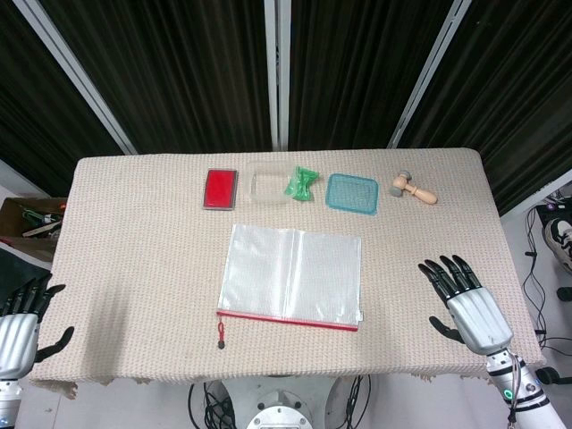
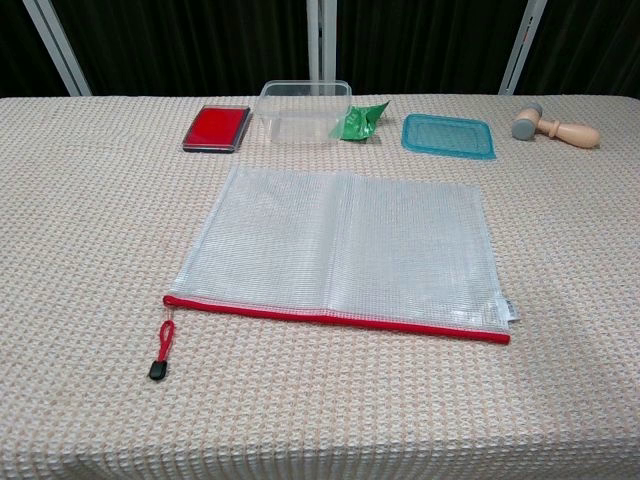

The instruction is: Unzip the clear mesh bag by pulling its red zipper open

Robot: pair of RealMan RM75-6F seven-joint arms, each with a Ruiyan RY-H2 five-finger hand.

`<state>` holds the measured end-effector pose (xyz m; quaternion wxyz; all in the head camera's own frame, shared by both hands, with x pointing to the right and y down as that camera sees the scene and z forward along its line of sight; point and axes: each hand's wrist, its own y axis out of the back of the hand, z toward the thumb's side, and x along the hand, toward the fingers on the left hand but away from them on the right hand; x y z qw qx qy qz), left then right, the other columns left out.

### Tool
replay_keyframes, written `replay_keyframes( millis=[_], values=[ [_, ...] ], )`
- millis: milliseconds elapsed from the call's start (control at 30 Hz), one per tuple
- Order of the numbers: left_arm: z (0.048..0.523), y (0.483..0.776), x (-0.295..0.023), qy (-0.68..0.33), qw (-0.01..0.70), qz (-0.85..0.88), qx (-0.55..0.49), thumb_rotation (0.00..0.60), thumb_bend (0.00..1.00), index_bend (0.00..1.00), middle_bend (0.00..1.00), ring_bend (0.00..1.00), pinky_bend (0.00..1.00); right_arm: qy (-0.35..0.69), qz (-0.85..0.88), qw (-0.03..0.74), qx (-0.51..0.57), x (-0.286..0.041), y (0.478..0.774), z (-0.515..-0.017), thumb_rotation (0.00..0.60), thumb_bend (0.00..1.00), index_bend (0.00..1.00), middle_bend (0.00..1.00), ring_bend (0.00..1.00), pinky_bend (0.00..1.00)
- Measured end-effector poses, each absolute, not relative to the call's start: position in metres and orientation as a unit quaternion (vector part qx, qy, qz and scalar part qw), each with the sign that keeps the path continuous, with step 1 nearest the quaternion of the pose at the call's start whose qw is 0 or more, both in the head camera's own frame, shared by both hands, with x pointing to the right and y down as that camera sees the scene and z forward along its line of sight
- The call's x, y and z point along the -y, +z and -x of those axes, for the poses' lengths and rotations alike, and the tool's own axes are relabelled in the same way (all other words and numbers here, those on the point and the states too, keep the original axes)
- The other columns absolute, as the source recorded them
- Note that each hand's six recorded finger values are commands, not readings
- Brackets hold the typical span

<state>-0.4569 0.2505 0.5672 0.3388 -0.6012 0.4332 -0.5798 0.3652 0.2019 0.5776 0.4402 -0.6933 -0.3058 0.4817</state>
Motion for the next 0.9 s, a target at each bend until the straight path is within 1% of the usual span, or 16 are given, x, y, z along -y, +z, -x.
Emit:
replay_keyframes(
  millis=[167,333,400,533,667,767,900],
  values=[
    [0.458,0.565,-0.252,-0.583,0.337,0.599,-0.434,0.6,0.24,0.19,0.08,0.07,0.13,0.455,0.716,0.449,0.28,-0.197,0.586,-0.342,0.6,0.13,0.12,0.12,0.0,0.0],
    [0.457,0.565,-0.253,-0.58,0.334,0.603,-0.435,0.6,0.24,0.19,0.08,0.07,0.13,0.413,0.754,0.458,0.227,-0.188,0.601,-0.298,0.6,0.17,0.2,0.15,0.0,0.0],
    [0.457,0.566,-0.254,-0.578,0.328,0.607,-0.437,0.6,0.24,0.19,0.08,0.07,0.13,0.388,0.773,0.461,0.197,-0.185,0.609,-0.271,0.6,0.17,0.25,0.16,0.0,0.0],
    [0.457,0.567,-0.257,-0.578,0.327,0.608,-0.434,0.6,0.24,0.19,0.08,0.07,0.13,0.341,0.805,0.467,0.131,-0.183,0.629,-0.21,0.6,0.17,0.27,0.16,0.0,0.0],
    [0.458,0.568,-0.261,-0.58,0.324,0.61,-0.433,0.6,0.24,0.19,0.08,0.07,0.13,0.288,0.829,0.475,0.061,-0.19,0.648,-0.135,0.6,0.17,0.31,0.15,0.0,0.0],
    [0.46,0.568,-0.264,-0.58,0.32,0.61,-0.434,0.6,0.24,0.19,0.08,0.07,0.13,0.256,0.836,0.484,0.029,-0.197,0.658,-0.086,0.6,0.18,0.33,0.14,0.0,0.0],
    [0.464,0.571,-0.266,-0.582,0.315,0.611,-0.435,0.6,0.24,0.19,0.08,0.07,0.13,0.237,0.832,0.502,0.005,-0.201,0.674,-0.041,0.6,0.19,0.34,0.14,0.0,0.0]
  ],
)
